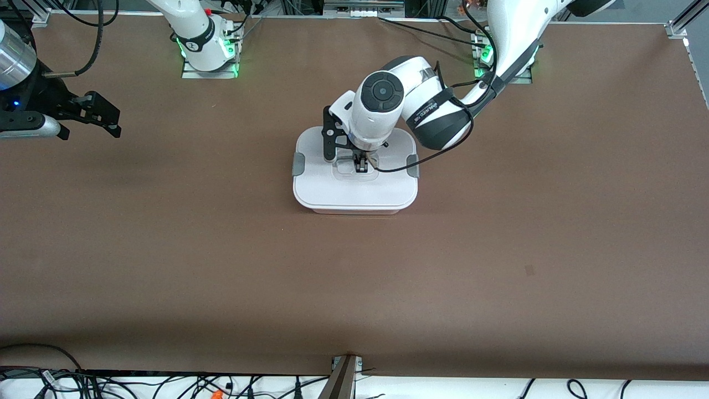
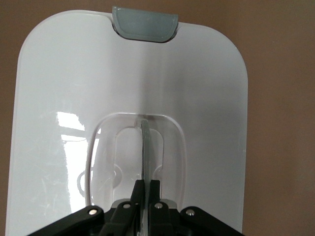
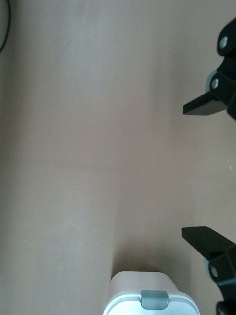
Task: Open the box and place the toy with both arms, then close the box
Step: 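Press the lid down onto the box with the left gripper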
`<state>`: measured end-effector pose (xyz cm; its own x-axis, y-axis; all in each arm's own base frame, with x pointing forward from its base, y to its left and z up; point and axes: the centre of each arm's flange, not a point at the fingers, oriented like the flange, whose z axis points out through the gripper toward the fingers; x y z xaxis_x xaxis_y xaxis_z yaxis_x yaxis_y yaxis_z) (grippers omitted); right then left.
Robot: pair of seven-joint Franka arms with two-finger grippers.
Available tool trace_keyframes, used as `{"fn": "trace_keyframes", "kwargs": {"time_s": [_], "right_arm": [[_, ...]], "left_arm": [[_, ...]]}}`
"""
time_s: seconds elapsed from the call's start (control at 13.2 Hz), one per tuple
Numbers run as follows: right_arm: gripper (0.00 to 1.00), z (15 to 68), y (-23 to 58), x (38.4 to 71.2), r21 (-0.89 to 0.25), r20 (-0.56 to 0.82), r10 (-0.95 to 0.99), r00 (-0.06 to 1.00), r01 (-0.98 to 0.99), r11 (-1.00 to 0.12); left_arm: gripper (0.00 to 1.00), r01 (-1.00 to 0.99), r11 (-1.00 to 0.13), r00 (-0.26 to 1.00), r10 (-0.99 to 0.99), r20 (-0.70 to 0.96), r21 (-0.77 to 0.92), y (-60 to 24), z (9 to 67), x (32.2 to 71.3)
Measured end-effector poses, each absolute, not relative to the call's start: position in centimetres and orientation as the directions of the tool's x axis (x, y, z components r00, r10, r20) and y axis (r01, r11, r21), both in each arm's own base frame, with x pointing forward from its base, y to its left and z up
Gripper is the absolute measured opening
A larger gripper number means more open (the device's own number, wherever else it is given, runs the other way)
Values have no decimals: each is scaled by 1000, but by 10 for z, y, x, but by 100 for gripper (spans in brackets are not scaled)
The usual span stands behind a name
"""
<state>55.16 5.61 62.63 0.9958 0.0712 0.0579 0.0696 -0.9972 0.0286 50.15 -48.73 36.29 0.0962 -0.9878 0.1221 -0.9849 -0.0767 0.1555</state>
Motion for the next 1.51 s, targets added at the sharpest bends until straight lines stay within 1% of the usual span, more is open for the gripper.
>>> {"fn": "trace_keyframes", "kwargs": {"time_s": [0.3, 1.51], "right_arm": [[100, 626, 56, 552, 29, 58, 71, 996, 70, -997], [100, 626, 56, 552, 28, 59, 71, 996, 70, -997]], "left_arm": [[7, -977, -130, 149, -983, 107, 167, -491, 362, 497], [7, -976, -136, 156, -982, 109, 168, -489, 359, 501]]}}
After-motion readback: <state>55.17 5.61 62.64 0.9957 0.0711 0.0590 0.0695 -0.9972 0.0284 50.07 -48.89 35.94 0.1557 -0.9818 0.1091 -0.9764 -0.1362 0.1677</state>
